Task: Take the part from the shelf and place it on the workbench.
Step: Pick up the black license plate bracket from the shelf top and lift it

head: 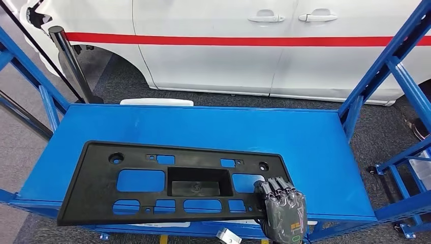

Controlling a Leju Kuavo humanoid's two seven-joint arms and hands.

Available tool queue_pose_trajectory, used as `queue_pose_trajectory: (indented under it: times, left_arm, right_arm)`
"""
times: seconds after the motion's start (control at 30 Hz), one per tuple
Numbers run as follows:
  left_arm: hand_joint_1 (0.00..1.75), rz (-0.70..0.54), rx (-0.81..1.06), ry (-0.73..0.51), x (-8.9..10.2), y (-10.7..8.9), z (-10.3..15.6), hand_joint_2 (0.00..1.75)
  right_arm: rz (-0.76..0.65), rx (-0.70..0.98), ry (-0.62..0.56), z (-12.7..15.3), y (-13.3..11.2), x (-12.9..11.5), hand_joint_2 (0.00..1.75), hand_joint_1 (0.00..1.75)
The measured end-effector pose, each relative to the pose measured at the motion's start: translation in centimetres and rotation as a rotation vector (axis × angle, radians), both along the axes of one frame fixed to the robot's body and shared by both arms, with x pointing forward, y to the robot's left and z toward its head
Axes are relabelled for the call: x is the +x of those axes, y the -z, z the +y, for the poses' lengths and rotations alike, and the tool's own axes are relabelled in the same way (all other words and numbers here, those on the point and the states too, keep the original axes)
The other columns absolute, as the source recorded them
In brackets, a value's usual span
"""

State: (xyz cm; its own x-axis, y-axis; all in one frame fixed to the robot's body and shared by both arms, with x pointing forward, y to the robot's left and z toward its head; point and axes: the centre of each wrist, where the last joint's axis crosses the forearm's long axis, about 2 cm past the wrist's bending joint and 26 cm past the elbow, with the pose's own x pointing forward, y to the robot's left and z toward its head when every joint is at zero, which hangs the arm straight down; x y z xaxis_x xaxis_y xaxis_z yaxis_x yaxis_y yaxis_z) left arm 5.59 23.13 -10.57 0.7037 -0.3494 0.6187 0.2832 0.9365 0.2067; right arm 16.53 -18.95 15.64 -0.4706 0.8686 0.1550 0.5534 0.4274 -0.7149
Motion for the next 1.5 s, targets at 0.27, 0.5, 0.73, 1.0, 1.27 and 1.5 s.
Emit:
queue_pose_trajectory:
  times: [0.27, 0.5, 0.73, 1.0, 1.27, 1.5]
  left_arm:
    - [0.0, 0.001, 0.003, 0.001, 0.03, 0.0, 0.02, 1.75]
    - [0.0, -0.003, 0.005, 0.0, 0.29, -0.04, 0.05, 1.75]
    - [0.0, -0.003, 0.005, 0.0, 0.36, -0.05, 0.0, 1.75]
    - [0.0, -0.006, 0.007, -0.002, 0.43, -0.07, -0.07, 1.75]
    - [0.0, -0.005, 0.009, -0.001, 0.39, -0.07, -0.06, 1.75]
    - [0.0, -0.006, 0.01, -0.002, 0.47, -0.07, -0.01, 1.75]
  right_arm:
    - [0.004, 0.009, 0.0, 0.03, -0.01, 0.01, 1.75, 1.75]
    - [0.004, 0.011, 0.001, 0.04, -0.03, 0.04, 1.75, 1.75]
    - [0.009, 0.013, 0.0, 0.01, 0.06, 0.05, 1.75, 1.75]
    - [0.009, 0.02, -0.003, 0.0, 0.03, 0.12, 1.75, 1.75]
    - [0.011, 0.025, -0.002, 0.06, 0.03, 0.13, 1.75, 1.75]
    - [0.012, 0.028, 0.0, 0.04, 0.03, 0.14, 1.75, 1.75]
